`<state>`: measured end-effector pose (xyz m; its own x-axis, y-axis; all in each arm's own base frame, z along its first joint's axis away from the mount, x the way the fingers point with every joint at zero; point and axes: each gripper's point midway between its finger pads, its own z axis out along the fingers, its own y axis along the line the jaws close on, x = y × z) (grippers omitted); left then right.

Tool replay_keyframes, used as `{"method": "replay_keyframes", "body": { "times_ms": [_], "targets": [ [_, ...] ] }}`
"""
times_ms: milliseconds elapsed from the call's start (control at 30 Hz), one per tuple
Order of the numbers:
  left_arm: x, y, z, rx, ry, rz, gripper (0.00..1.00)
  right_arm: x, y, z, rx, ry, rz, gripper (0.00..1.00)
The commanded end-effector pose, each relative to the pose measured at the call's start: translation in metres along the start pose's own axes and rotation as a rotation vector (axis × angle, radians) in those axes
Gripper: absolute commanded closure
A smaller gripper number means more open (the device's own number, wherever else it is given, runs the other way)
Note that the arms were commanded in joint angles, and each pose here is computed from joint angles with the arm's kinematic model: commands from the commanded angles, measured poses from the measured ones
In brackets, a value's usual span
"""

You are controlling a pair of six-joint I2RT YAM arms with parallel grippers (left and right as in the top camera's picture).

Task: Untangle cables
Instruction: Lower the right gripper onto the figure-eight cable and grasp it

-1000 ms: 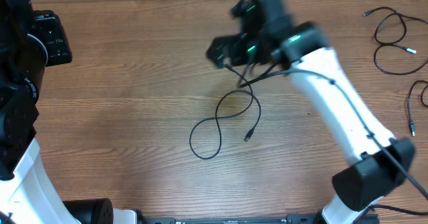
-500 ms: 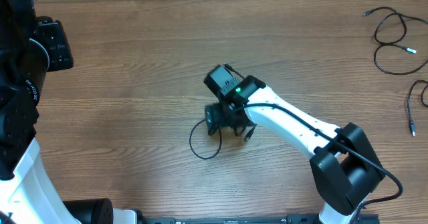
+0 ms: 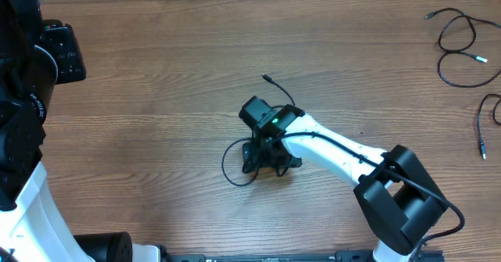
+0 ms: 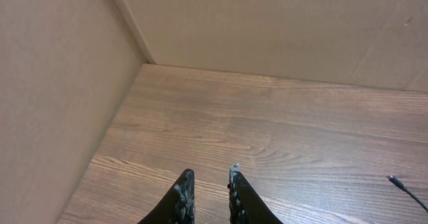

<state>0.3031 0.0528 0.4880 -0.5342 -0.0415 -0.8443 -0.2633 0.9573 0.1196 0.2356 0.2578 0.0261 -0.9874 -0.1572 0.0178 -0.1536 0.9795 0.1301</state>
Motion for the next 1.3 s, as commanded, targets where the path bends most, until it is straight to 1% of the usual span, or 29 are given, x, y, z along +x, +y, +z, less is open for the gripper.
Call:
{"method": "replay_keyframes", "body": {
  "times_ms": [0,100,200,267,300,633,1100,1133,1200,1267],
  "targets": [
    [-0.001,0.001,-0.002,0.006,-0.007,-0.019,0.82,0.003,0.006,0.001,0.009,-0.014,-0.027,0.11],
    [-0.001,0.001,-0.002,0.006,-0.007,-0.019,0.82,0.004,0.010,0.002,0.006,-0.019,-0.041,0.12],
    [-0.001,0.001,-0.002,0.005,-0.006,-0.019,0.82,0.004,0.011,0.002,0.006,-0.023,-0.048,0.18],
    [-0.001,0.001,-0.002,0.005,-0.006,-0.019,0.82,0.004,0.011,0.002,0.005,-0.024,-0.051,0.24],
    [-0.001,0.001,-0.002,0.005,-0.006,-0.019,0.82,0.004,0.011,0.002,0.005,-0.024,-0.052,0.25],
    [0.001,0.001,-0.002,0.005,0.000,-0.017,0.82,0.006,0.008,0.020,-0.008,-0.035,-0.115,0.24],
    [0.003,0.001,-0.002,0.005,0.008,-0.015,0.82,0.009,-0.004,0.055,0.051,0.030,-0.147,0.25],
    [0.003,0.001,-0.002,0.005,0.008,-0.015,0.82,0.010,-0.005,0.057,0.054,0.035,-0.147,0.36],
    [0.003,0.001,-0.002,0.005,0.008,-0.015,0.82,0.010,-0.007,0.059,0.062,0.039,-0.145,0.96],
    [0.003,0.001,-0.002,0.005,0.009,-0.015,0.82,0.010,-0.007,0.059,0.065,0.037,-0.147,0.96]
  ]
}}
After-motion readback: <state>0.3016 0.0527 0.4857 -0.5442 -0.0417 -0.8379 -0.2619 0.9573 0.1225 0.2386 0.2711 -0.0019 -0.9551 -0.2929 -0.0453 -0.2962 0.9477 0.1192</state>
